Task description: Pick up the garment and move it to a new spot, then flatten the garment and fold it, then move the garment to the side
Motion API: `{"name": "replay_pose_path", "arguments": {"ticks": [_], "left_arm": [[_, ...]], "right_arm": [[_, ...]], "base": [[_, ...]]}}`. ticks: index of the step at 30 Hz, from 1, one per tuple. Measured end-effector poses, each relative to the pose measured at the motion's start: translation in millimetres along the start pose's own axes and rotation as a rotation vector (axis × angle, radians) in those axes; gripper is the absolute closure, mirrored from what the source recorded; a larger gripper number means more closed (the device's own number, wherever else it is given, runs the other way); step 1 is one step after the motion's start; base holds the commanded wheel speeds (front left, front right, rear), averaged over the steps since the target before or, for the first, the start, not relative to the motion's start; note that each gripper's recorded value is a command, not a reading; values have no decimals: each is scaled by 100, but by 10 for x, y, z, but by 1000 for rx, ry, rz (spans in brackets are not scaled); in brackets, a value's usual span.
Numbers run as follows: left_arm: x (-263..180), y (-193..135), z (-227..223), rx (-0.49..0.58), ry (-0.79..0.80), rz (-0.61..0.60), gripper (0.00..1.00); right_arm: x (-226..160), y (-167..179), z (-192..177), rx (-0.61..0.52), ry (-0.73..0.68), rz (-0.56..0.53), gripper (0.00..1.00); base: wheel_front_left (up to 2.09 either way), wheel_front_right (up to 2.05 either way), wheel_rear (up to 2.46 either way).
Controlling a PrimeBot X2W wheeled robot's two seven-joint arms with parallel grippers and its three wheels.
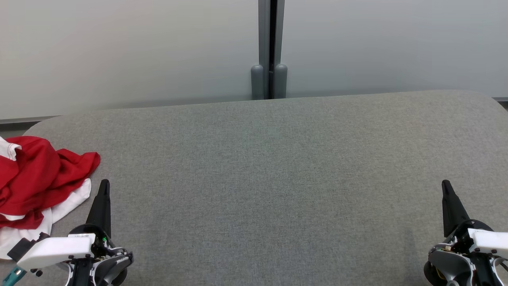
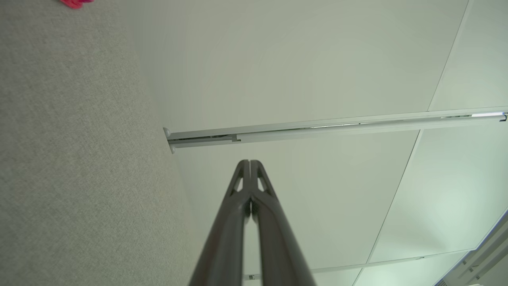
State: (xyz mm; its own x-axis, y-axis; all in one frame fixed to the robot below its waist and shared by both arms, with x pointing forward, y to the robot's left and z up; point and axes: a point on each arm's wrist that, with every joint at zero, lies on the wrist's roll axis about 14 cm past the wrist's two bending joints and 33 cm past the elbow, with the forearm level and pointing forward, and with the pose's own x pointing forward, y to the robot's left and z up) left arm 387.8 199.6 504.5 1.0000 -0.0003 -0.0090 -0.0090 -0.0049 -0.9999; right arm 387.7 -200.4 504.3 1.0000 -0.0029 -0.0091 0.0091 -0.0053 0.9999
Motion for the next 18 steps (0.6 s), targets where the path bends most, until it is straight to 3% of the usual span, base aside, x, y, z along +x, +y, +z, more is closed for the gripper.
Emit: {"name": "replay_pose_path", "arguments": {"ticks": [9,10,15,18], "left_arm": [[0,0,0,0,0,0,100],[0,0,0,0,0,0,0],[-118,246,-30,-13,-1,72,0],[-113,230,-40,-2,-5,67,0]], "right_arm": [[0,0,0,0,0,0,100],[0,0,0,0,0,0,0],[-100,-217,-18,13,-4,-63,0],[-105,-214,-31,0,-5,-63,0]], "base": [[0,0,0],[0,0,0],[0,0,0],[0,0,0]]}}
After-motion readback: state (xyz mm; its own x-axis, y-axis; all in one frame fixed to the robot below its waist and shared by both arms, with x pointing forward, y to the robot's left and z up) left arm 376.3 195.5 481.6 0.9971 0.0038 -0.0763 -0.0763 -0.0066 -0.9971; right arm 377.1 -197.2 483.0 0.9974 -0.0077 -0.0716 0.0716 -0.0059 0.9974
